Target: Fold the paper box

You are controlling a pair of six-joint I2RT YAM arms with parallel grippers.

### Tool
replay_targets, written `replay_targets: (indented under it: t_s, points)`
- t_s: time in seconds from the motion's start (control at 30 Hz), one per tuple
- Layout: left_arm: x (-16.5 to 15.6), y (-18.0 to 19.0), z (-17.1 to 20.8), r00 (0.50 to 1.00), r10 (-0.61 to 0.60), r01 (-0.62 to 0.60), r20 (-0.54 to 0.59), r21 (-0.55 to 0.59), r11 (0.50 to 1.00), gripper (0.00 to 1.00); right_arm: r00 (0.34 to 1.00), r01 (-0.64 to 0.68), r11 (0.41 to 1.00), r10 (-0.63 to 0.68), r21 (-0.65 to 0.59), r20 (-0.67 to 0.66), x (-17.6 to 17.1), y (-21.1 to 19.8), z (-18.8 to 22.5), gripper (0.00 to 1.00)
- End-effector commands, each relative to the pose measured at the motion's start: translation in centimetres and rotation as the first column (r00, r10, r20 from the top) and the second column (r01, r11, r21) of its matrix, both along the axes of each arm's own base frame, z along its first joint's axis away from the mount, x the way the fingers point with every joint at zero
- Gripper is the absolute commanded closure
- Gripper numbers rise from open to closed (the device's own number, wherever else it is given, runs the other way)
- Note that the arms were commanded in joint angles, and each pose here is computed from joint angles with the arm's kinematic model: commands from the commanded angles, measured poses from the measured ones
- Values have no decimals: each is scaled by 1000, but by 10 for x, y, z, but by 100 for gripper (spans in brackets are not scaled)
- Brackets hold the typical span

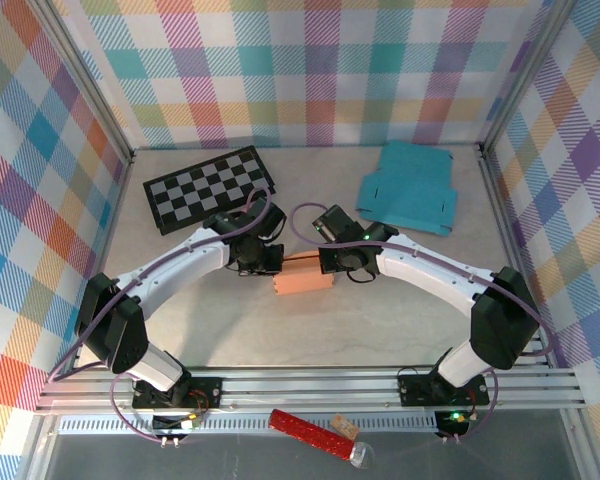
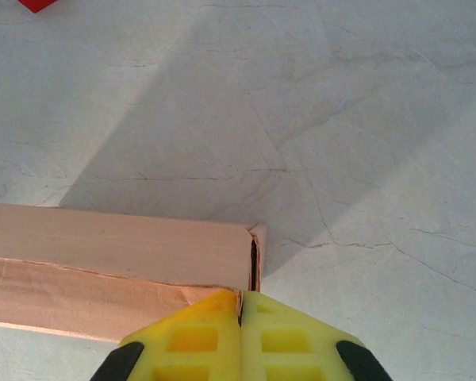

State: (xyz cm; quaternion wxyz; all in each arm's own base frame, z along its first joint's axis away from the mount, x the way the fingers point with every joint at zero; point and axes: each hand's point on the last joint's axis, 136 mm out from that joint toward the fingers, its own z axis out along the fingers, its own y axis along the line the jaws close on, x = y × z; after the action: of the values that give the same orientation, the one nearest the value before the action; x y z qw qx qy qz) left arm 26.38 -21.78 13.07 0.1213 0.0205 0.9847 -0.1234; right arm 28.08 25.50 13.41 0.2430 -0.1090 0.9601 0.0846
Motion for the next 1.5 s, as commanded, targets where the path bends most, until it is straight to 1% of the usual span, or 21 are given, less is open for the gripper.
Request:
replay_targets:
  t_s: [0.0,0.2,0.4,0.6,0.7,0.8,0.87,0.97,1.07,1.13,1.23,1.33,1.4,1.47]
  points:
    - [-5,0,-2,1000,-21,21,7,-29,999,99,1000,-30,999,30,19,1,-6,4,-7,100]
    - [-7,1,-6,999,-37,38,33,-36,999,99,998,-65,997,64,34,28,-10,3,-15,100]
    - [-11,2,-7,996,-63,63,62,-2,998,99,998,-63,998,62,6,9,-16,-5,-27,100]
    - [-14,0,-8,991,-93,91,95,34,995,99,998,-62,998,62,6,-3,-19,-8,-22,99]
    - [-15,2,-8,986,-109,101,127,70,992,100,998,-45,999,46,20,-44,-23,-5,-13,85]
    - [-14,6,-5,982,-105,92,154,91,992,100,995,-18,996,26,87,-92,-32,1,0,67]
    - [-13,8,-4,981,-99,83,165,101,991,100,990,24,990,-4,141,-141,-39,3,8,54]
    - [-13,9,-4,981,-91,72,174,112,991,100,969,118,970,-66,211,-239,-48,3,14,41]
    - [-12,9,-3,979,-84,64,186,111,992,100,933,222,937,-124,268,-337,-52,1,19,36]
    - [-12,8,-3,979,-79,60,186,108,992,100,916,277,910,-153,309,-371,-50,0,26,35]
    - [-14,6,-3,979,-80,61,188,106,993,100,887,372,844,-200,386,-417,-44,1,42,31]
    - [-15,6,-3,979,-69,49,193,106,993,100,839,486,750,-257,448,-480,-37,2,53,25]
    - [-15,7,-2,978,-54,34,201,102,994,100,769,595,655,-296,466,-567,-33,2,54,20]
    - [-16,7,-2,978,-44,25,206,95,995,100,684,696,552,-313,459,-659,-32,3,50,19]
